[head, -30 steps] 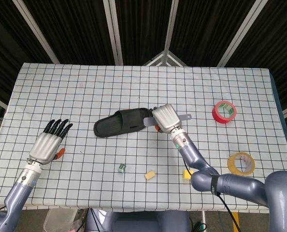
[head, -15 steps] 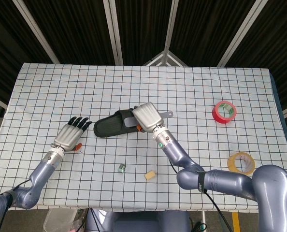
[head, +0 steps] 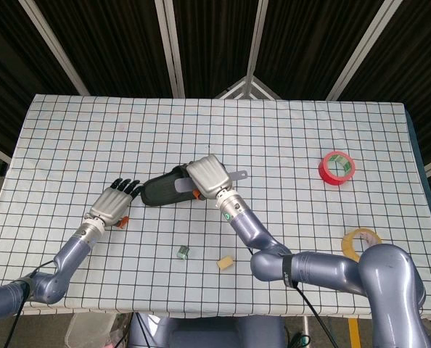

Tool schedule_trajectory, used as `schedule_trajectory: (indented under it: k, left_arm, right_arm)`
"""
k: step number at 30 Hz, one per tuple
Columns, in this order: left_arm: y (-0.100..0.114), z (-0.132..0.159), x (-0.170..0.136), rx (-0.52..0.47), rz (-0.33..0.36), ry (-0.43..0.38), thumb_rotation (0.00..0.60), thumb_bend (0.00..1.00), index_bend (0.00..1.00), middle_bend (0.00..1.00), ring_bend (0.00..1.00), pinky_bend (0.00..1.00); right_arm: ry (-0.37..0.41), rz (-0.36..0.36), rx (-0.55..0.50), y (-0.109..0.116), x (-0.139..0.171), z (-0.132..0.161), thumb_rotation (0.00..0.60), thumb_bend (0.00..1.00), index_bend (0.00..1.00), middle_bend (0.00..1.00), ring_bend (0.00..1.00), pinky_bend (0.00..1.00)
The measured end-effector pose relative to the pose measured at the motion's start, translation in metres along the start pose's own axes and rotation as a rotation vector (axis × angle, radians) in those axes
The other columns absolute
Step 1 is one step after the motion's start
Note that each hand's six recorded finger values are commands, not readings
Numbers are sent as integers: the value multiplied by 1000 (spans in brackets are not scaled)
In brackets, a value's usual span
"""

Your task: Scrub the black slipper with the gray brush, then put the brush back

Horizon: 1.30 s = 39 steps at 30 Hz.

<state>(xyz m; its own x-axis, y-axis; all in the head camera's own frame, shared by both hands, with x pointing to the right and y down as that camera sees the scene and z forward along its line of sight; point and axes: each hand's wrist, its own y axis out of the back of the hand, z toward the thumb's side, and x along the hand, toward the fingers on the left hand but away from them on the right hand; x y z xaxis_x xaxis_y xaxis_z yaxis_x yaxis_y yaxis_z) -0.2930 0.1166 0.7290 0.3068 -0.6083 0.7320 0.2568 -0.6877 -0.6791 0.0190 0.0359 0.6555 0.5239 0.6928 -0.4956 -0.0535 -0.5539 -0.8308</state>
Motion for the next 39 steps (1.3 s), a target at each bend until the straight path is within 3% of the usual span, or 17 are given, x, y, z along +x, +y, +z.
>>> schedule_trajectory:
  k: [24,39]
  left_arm:
    - [-8,-4,10,34,-45,18,600,512,6,16,0,20]
    - [-17,-14,12,35,-87,54,600,511,5,17,0,19]
  right_arm:
    - [36,10,1,-9,-6,22,600,636,770,641,564,576]
    - [66,-82,-69,-6,-14,34,600,635,770,641,564,576]
